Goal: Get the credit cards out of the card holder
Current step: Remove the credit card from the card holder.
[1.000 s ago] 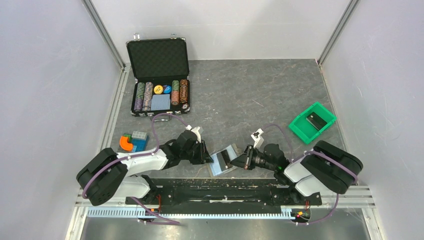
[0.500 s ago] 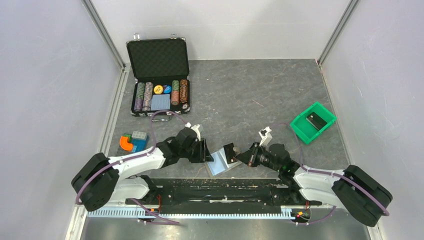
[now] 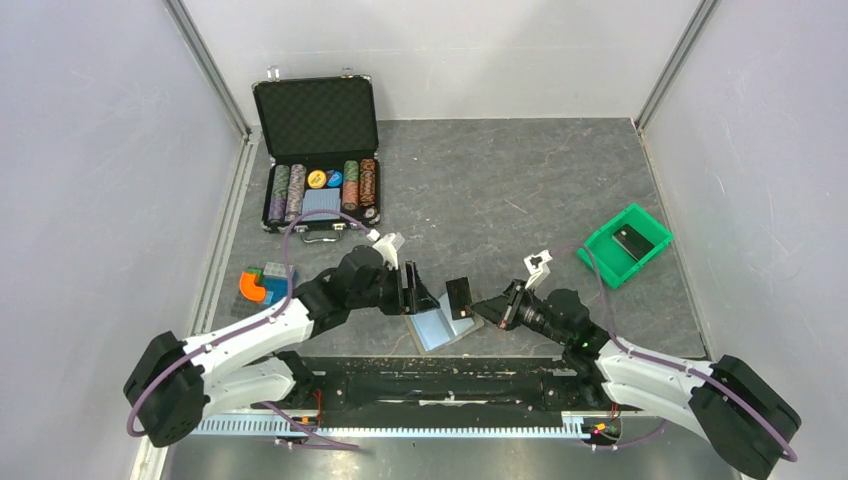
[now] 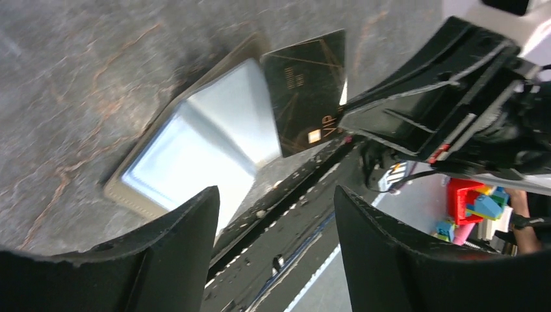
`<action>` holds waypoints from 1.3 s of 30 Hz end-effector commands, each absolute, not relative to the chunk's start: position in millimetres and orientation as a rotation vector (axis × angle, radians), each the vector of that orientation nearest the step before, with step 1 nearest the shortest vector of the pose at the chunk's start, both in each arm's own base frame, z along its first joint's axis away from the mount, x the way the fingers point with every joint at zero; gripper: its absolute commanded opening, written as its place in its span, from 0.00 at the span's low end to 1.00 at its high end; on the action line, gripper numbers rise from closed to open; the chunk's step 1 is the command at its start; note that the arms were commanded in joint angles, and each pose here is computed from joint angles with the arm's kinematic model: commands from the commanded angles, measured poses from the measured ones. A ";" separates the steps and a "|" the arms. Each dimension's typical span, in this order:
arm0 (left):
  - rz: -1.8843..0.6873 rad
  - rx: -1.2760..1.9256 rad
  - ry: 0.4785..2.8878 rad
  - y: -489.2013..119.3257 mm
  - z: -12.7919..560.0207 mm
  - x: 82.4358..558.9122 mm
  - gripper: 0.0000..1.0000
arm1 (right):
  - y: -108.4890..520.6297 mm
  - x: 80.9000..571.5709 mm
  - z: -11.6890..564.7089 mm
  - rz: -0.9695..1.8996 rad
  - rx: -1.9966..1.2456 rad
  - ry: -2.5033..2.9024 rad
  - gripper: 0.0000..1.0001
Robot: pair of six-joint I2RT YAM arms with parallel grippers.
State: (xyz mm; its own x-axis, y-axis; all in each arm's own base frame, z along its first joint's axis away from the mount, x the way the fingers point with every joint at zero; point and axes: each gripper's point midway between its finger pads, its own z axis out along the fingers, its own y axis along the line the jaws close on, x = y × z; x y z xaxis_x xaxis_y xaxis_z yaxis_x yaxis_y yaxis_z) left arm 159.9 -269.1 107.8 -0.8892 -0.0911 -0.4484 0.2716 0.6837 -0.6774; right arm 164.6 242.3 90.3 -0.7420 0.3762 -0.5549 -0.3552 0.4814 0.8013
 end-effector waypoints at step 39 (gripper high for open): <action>-1.657 0.223 2.017 -304.6 188.9 137.4 0.02 | 257.3 131.5 142.5 1.618 -0.181 1.774 0.20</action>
State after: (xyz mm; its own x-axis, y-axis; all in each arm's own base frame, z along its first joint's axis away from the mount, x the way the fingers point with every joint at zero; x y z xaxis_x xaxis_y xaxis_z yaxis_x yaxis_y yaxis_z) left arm 141.4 -306.7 185.1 -0.8493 -0.1841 -0.4947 0.4421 0.2641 -0.8572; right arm 145.9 263.7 178.5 -0.7405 0.4459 -0.5028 -0.5055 0.1236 0.8539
